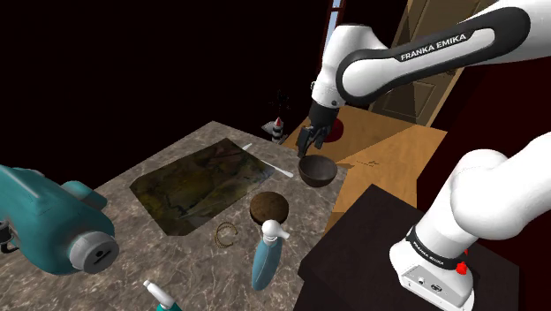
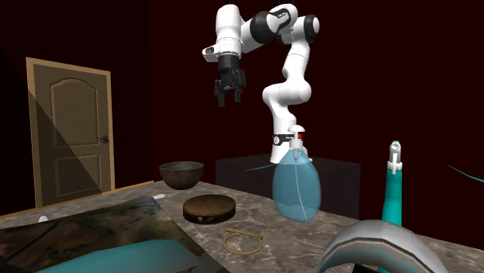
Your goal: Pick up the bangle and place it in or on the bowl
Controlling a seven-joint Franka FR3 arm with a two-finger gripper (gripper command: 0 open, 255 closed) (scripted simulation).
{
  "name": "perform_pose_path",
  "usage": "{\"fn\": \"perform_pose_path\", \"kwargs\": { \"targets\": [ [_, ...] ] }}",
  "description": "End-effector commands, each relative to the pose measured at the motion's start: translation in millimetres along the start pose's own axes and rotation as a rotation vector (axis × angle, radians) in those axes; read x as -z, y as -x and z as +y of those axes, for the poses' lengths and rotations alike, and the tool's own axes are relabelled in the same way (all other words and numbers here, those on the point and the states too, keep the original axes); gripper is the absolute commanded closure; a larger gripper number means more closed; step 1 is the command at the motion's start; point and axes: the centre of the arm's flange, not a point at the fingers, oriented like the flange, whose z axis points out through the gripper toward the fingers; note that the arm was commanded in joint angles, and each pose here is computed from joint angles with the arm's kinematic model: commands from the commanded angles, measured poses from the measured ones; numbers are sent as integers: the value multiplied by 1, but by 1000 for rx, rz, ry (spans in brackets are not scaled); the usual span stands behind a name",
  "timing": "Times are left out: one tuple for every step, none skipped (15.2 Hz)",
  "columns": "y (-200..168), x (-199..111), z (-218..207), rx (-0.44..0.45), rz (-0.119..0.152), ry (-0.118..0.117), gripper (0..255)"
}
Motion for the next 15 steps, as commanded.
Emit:
{"fn": "perform_pose_path", "kwargs": {
  "targets": [
    [-7, -21, -11, 4, 4, -3, 0],
    [-12, -32, -16, 6, 5, -4, 0],
    [-16, -44, -22, 8, 6, -5, 0],
    [-20, -55, -27, 10, 7, -7, 0],
    [-24, -66, -32, 12, 7, -8, 0],
    [-28, -77, -38, 14, 8, -9, 0],
    [-32, -88, -43, 16, 9, -10, 0],
    [-36, -99, -49, 18, 10, -12, 0],
    [-40, -111, -54, 20, 11, -13, 0],
    [-45, -122, -60, 22, 11, -14, 0],
    [-49, -133, -65, 24, 12, -15, 0],
    [-53, -144, -71, 26, 13, -16, 0],
    [-57, -155, -77, 27, 14, -18, 0],
    [-61, -166, -82, 29, 15, -19, 0],
    [-65, -177, -88, 31, 15, -20, 0]
  ]
}}
